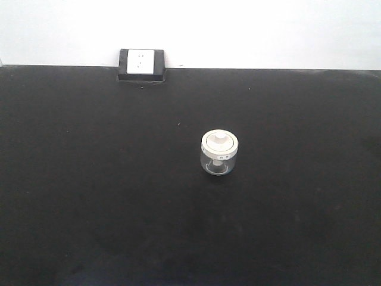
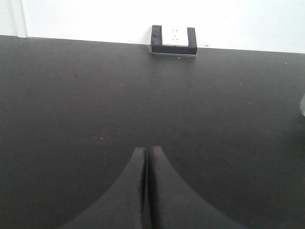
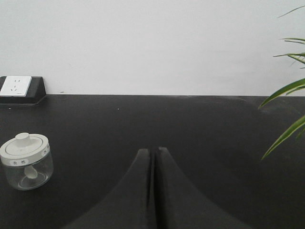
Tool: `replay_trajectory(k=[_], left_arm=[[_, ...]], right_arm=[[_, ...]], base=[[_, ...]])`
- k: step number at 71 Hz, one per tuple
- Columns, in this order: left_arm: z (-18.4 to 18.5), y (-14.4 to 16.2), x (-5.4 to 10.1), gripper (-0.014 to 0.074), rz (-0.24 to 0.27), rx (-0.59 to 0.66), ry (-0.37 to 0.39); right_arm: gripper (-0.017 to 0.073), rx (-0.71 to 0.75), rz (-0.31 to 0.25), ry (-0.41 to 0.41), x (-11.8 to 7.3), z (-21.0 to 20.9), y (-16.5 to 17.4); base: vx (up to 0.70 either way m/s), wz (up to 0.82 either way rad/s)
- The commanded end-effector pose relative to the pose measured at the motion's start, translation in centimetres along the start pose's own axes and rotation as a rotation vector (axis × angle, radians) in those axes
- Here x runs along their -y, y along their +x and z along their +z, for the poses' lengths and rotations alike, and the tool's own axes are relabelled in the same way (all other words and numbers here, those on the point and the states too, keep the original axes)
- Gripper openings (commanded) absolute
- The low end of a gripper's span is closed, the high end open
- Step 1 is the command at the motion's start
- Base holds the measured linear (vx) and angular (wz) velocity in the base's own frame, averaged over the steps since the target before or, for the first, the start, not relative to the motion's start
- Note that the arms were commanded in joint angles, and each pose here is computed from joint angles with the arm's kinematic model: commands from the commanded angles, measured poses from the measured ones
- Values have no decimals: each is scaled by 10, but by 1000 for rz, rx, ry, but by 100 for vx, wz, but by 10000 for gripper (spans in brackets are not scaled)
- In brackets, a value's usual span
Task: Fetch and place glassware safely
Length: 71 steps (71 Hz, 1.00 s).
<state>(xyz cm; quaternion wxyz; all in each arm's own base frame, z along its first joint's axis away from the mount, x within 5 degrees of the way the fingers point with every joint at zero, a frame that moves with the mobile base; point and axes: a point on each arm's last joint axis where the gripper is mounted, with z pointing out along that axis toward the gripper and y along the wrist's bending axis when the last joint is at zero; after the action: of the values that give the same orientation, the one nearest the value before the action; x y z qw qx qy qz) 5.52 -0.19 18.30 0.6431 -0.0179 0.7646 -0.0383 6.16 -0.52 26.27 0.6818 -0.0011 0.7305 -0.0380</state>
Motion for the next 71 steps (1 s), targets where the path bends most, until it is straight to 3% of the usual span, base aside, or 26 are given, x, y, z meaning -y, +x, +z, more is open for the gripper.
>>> replay_trajectory(k=[1, 15, 36, 55, 71], left_arm=[[1, 3, 0, -7, -16, 50, 3], [1, 3, 0, -7, -16, 50, 3], [1, 3, 0, -7, -16, 50, 3], [2, 3, 0, -7, -16, 48, 3], [2, 3, 0, -7, -16, 47, 3]], right_arm=[[-3, 76, -13, -27, -3, 3, -2], [-3, 83, 44, -57, -8, 10, 30], [-3, 61, 52, -66, -10, 12, 64], [-3, 142, -30, -49, -9, -2, 64], [-3, 98, -10, -50, -9, -1, 67]], base=[[0, 0], [0, 0], [0, 0], [0, 0], [0, 0]])
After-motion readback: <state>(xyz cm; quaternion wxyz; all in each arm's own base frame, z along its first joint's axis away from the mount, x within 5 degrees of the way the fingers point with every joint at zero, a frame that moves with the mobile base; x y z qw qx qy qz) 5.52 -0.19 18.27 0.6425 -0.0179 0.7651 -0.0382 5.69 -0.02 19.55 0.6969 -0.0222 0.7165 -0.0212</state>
